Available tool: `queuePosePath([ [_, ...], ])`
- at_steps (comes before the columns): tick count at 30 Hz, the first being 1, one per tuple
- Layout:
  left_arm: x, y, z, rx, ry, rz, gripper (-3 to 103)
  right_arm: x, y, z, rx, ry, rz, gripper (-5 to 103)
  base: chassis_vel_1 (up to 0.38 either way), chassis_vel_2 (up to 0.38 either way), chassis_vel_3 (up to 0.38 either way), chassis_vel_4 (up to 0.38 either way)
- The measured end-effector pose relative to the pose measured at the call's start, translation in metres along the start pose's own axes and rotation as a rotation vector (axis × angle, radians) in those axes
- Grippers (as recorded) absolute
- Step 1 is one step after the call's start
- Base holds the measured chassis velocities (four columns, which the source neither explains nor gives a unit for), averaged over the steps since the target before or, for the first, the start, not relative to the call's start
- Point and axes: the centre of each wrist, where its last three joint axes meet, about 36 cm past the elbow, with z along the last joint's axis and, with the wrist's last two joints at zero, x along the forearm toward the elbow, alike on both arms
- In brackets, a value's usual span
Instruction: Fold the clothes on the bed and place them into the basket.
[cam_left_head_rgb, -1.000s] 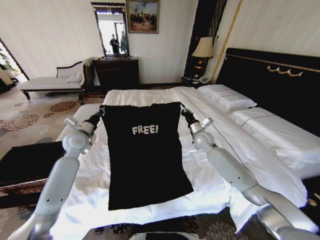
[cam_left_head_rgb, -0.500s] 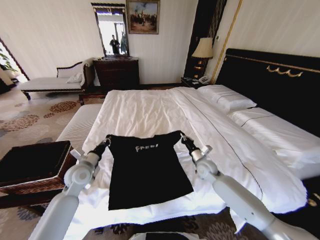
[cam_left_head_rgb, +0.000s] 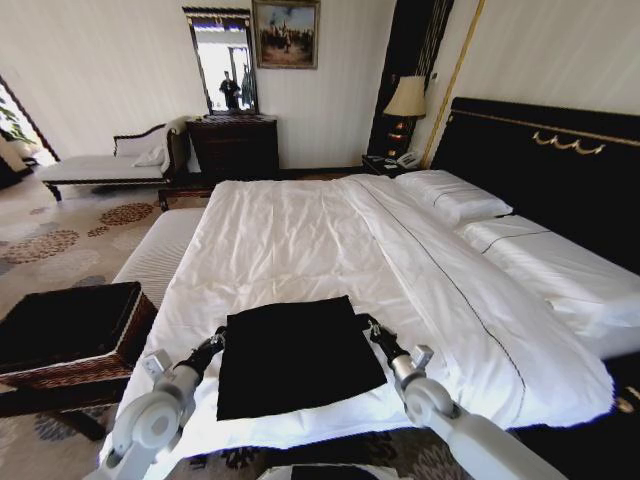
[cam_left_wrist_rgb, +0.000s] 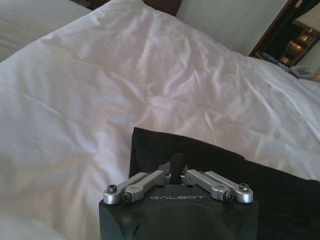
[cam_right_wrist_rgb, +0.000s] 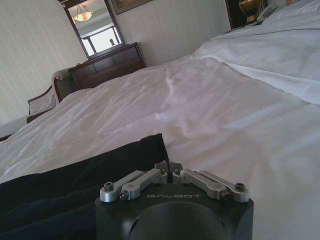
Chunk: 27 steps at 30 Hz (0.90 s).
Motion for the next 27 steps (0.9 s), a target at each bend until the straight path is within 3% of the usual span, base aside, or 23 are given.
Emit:
queuePosePath([
  [11,0.011,0.016,0.018,-0.058,0.122,-0.057,0,0.015,-0.003,0.016,0.012,0.017,0.022,0,0.000,0.000,0.000,0.000],
  [14,0.014,0.015,0.022,-0.085,0.202,-0.072,0,0.015,-0.013,0.020,0.038,0.017,0.030,0,0.000,0.000,0.000,0.000],
  [18,0.016,0.015,0.025,-0.097,0.249,-0.079,0,0.013,-0.019,0.022,0.046,0.015,0.036,0,0.000,0.000,0.000,0.000],
  [27,0.018,0.011,0.023,-0.103,0.280,-0.073,0,0.013,-0.019,0.021,0.061,0.012,0.025,0,0.000,0.000,0.000,0.000],
])
